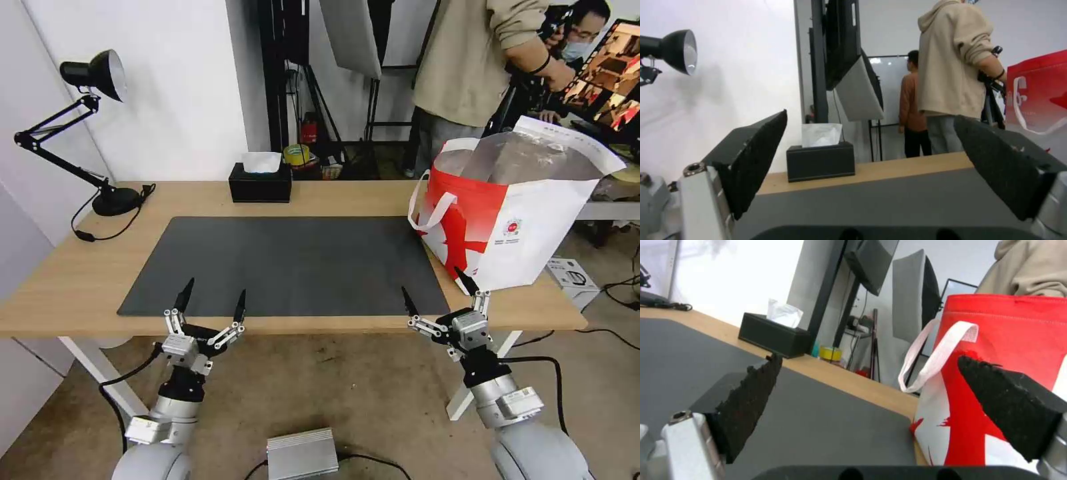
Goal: Pick up the trash from the table and place it into the takeout bag.
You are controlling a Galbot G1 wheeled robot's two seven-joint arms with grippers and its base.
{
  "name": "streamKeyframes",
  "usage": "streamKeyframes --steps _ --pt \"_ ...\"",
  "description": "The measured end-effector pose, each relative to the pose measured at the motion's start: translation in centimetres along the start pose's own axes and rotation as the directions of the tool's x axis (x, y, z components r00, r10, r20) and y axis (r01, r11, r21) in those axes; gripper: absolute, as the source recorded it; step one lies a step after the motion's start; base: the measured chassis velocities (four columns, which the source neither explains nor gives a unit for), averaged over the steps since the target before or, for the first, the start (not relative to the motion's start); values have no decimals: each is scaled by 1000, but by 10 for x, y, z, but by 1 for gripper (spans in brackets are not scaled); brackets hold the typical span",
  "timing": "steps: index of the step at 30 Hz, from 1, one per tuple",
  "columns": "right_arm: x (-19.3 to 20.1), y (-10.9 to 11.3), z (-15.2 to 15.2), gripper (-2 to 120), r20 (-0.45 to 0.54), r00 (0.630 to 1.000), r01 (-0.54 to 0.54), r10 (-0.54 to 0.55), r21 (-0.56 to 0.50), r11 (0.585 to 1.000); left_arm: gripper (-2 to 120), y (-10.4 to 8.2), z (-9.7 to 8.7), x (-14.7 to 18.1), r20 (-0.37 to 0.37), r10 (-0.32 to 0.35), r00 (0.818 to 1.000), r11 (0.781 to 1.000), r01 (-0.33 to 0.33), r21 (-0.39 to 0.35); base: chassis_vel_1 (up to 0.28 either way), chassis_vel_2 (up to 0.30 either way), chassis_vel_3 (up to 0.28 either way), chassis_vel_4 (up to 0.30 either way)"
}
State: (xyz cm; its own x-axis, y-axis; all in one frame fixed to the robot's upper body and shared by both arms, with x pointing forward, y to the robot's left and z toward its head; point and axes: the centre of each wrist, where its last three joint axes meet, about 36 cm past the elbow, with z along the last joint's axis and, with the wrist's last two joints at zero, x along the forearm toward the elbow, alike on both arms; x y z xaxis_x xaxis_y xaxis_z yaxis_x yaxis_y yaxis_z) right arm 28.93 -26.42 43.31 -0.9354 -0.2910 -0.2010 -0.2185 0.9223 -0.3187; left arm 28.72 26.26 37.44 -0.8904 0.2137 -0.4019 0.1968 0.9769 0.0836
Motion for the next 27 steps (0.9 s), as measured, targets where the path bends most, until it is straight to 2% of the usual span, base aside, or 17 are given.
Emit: streamKeyframes --steps 27 --pt "0 0 0 100 0 1000 0 0 0 1000 100 5 2 -4 14 11 1000 1000 -11 -18 0 0 0 0"
